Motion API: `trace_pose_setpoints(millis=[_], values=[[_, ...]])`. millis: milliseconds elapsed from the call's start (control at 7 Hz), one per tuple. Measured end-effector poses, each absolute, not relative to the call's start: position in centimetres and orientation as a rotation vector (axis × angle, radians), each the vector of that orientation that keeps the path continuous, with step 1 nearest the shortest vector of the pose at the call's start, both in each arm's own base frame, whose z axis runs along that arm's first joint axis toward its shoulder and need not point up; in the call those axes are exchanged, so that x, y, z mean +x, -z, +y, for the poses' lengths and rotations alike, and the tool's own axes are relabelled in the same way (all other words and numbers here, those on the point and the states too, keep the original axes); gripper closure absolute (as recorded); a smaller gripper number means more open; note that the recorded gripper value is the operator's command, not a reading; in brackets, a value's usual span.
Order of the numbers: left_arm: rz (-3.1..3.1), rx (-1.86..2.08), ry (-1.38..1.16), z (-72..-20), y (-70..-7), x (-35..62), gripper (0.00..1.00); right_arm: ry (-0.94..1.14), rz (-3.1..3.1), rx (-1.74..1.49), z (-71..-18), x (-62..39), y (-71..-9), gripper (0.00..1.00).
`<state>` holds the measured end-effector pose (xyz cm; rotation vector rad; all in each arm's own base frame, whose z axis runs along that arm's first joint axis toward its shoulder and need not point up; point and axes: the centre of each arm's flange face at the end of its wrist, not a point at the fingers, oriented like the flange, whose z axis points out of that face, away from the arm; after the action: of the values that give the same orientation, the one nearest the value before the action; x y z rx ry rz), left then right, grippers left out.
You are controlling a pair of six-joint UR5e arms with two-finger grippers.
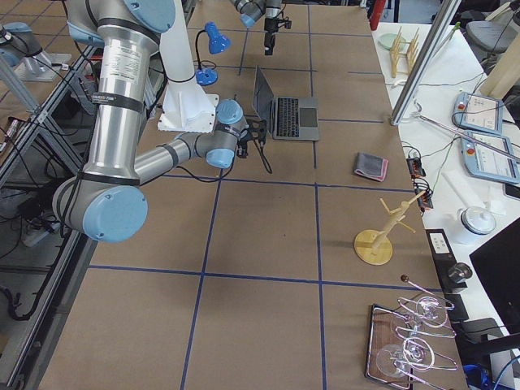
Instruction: Close laptop
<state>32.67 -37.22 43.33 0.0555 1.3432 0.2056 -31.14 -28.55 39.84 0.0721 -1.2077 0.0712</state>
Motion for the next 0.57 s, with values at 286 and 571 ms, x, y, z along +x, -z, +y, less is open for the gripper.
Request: trace_pose_setpoints(millis=[286,571], values=[[1.405,-0.019,-0.252,-34.8,-39.6,37.7,0.75,-0.085,-1.250,0.039,-26.1,-33.5,-37.4,0.84],[1.457,-0.059,-0.248,-34.2,-35.9,40.2,0.99,-0.127,-1.299,0.061,-24.8,-36.2,-34.9,0.97]])
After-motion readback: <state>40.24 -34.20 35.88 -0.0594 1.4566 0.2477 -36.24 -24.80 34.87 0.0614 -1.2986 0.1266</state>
